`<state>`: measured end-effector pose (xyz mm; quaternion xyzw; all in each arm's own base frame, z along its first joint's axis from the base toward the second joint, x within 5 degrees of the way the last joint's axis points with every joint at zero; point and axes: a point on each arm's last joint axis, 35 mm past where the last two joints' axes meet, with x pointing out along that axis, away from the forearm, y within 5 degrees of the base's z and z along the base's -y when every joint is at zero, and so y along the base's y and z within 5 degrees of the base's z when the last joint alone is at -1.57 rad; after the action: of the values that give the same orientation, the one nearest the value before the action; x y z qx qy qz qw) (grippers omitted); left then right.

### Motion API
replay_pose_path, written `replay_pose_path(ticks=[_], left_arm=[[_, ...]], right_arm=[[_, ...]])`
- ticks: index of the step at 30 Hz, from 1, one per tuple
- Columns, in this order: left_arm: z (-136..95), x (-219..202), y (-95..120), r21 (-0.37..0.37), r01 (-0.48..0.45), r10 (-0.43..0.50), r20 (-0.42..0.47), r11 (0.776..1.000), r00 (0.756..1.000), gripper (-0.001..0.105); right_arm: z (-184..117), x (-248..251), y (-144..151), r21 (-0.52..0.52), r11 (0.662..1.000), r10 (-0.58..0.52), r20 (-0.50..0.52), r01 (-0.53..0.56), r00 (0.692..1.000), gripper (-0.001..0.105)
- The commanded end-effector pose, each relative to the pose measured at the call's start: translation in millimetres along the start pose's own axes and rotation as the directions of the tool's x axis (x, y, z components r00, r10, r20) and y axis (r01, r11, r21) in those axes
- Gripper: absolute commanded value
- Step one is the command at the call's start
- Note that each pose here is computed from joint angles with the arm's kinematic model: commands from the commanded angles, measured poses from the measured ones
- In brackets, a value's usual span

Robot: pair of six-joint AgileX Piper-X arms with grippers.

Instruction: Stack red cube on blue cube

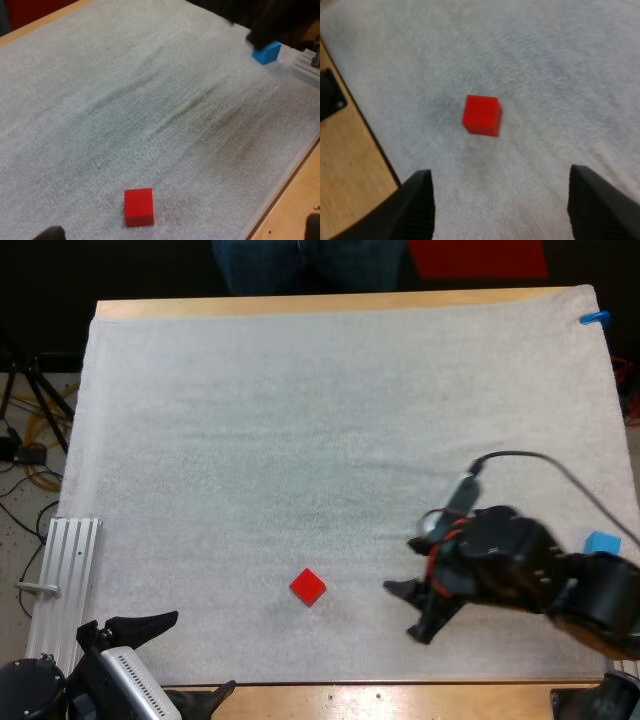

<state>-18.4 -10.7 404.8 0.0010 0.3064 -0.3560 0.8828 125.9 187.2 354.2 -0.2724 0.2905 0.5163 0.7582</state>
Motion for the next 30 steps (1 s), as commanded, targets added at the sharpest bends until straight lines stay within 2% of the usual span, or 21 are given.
replay_pose_path(ticks=[1,4,6,13,17,21,25,30], left_arm=[[-0.5,-0.6,-0.6,0.001,0.017,-0.017,-0.011,1.000,1.000,0.087],[-0.5,-0.6,-0.6,0.001,0.017,-0.017,-0.011,1.000,1.000,0.087],[-0.5,-0.6,-0.6,0.001,0.017,-0.017,-0.011,1.000,1.000,0.087],[-0.5,-0.6,-0.6,0.001,0.017,-0.017,-0.011,1.000,1.000,0.087],[-0.5,-0.6,-0.6,0.001,0.017,-0.017,-0.011,1.000,1.000,0.087],[-0.5,-0.6,-0.6,0.001,0.017,-0.017,-0.011,1.000,1.000,0.087],[-0.5,-0.6,-0.6,0.001,0.017,-0.017,-0.011,1.000,1.000,0.087],[-0.5,-0.6,-0.6,0.001,0.017,-0.017,-0.011,1.000,1.000,0.087]], right_arm=[[6.6,5.1,2.5,-0.021,1.000,-0.014,0.015,0.014,1.000,0.056],[13.9,24.7,8.2,-0.064,0.996,-0.070,-0.020,0.069,0.997,0.056],[19.4,35.5,10.2,-0.080,0.995,-0.068,-0.039,0.065,0.997,0.056],[37.3,76.6,4.5,-0.103,0.994,-0.047,-0.109,0.036,0.993,0.075],[40.4,96.7,3.1,-0.095,0.995,-0.031,-0.142,0.017,0.989,0.075],[37.3,119.6,5.6,-0.036,0.999,0.027,-0.170,-0.034,0.985,0.075],[37.1,140.2,18.3,-0.058,0.996,0.059,-0.185,-0.071,0.981,0.075],[34.0,166.7,30.4,-0.029,0.998,0.048,-0.212,-0.056,0.976,0.075]])
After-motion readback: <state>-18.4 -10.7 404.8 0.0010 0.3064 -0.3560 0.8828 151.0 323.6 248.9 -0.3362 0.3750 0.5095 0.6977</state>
